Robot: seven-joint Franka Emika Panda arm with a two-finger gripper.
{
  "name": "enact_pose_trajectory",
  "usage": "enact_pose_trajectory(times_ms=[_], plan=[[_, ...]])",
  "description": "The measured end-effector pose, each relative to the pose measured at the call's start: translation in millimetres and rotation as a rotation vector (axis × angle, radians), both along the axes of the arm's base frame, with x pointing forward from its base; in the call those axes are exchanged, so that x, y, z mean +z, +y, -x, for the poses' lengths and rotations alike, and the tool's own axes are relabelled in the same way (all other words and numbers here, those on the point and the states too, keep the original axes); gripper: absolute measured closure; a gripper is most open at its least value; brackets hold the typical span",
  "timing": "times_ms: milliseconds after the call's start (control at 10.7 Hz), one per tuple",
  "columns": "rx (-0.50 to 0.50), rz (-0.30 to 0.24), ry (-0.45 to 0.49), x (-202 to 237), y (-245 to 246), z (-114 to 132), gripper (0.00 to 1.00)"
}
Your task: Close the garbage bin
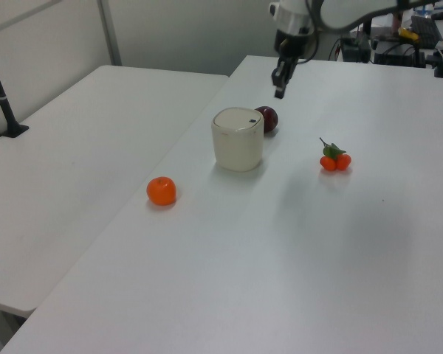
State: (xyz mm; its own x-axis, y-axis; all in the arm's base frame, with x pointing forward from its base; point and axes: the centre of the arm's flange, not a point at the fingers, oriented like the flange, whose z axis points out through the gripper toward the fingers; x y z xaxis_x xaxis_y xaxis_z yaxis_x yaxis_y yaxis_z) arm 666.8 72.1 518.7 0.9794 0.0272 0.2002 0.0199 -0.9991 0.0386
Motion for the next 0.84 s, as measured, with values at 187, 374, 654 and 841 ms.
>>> enact_pose_trajectory(times_ms=[187,374,654,841], plan=[[-0.009,0.02,0.096,38.8,-6.0,35.0,0.99],[-0.016,0.044,0.17,68.9,-12.2,67.4,0.99],[-0.022,0.054,0.201,87.8,-16.6,92.1,0.93],[-0.025,0.054,0.203,87.4,-18.6,93.3,0.73]])
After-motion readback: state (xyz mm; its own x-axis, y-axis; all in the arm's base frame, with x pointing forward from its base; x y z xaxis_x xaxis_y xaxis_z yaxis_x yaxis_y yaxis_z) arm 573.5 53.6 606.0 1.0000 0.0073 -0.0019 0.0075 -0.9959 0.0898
